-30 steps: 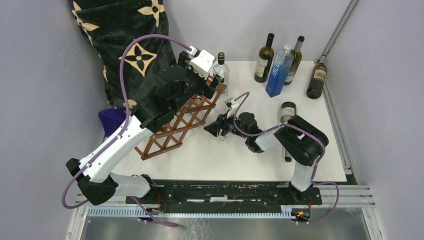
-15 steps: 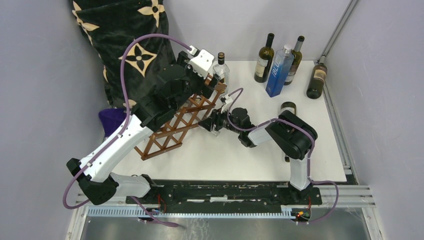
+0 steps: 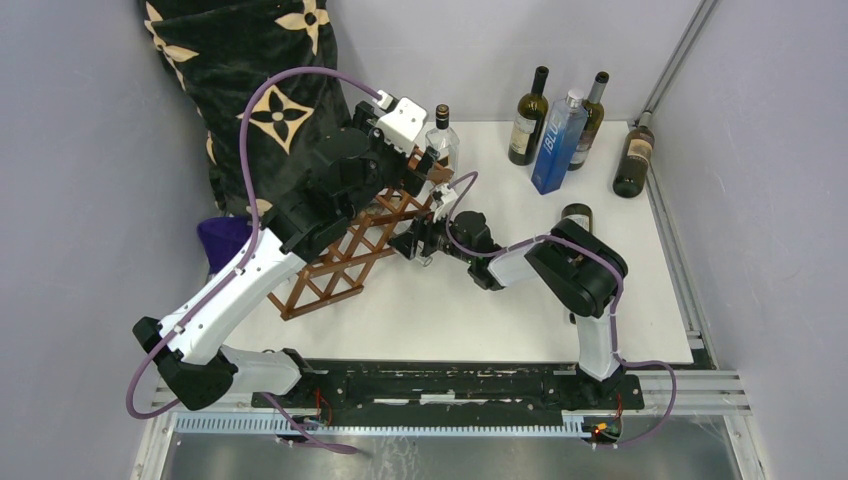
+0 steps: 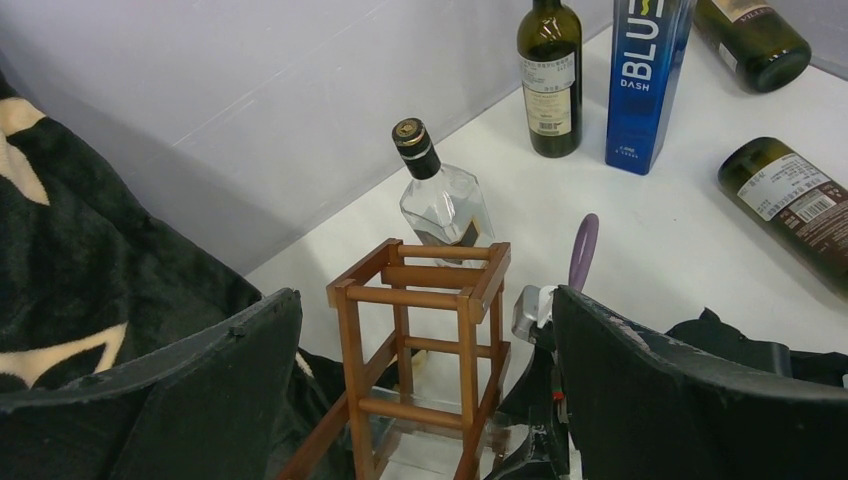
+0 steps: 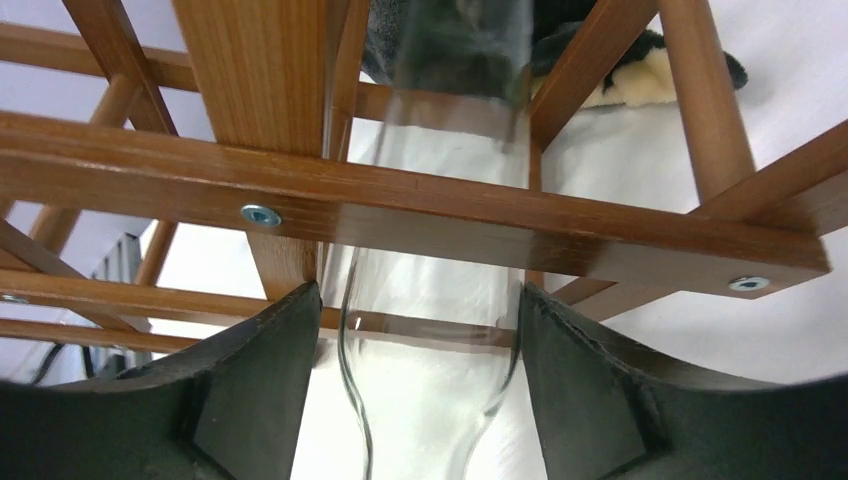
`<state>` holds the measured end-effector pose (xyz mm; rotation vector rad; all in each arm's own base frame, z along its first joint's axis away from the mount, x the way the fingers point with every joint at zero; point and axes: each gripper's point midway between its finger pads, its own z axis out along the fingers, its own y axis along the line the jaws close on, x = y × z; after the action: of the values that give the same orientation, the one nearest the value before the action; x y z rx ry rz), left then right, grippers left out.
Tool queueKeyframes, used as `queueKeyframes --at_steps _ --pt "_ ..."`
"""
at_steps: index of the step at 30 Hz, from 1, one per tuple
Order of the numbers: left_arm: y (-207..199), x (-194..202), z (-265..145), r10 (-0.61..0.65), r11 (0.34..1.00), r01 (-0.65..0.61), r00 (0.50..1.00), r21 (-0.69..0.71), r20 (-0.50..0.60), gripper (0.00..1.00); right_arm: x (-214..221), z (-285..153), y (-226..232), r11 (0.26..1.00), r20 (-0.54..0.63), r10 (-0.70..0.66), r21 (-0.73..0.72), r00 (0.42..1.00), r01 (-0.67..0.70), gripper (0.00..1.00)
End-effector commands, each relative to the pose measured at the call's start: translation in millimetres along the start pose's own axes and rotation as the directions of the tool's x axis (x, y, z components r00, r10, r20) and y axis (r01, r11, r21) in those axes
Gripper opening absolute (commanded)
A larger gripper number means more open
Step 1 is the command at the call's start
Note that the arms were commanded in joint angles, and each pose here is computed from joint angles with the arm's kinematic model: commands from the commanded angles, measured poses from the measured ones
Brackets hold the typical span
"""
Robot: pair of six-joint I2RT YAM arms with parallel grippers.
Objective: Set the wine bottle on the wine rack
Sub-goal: Pick up the wine bottle from the center of the board.
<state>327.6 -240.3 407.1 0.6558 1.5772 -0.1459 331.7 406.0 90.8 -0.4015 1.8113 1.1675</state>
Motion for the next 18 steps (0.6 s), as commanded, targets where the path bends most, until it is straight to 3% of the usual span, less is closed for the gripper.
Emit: queueKeyframes --at_steps 1,4,6,18 --pt "7 -21 -5 0.009 1.000 -0.009 0.998 -0.003 0.057 1.00 -41 10 19 0.994 0.116 -0.092 -0.040 0.989 0.098 0.80" --pt "7 -23 -7 0.000 1.000 0.000 0.998 0.001 0.063 1.00 -41 7 18 0.993 0.109 -0.108 -0.033 0.988 0.113 0.86" --pt "7 -24 -9 -0.007 1.000 0.007 0.998 0.005 0.069 1.00 -40 6 20 0.991 0.099 -0.121 -0.039 0.988 0.125 0.98" --pt "0 -29 -17 -0.100 0.995 0.096 0.988 0.040 0.120 1.00 -27 -38 22 0.954 -0.004 -0.291 -0.084 0.957 0.290 0.98"
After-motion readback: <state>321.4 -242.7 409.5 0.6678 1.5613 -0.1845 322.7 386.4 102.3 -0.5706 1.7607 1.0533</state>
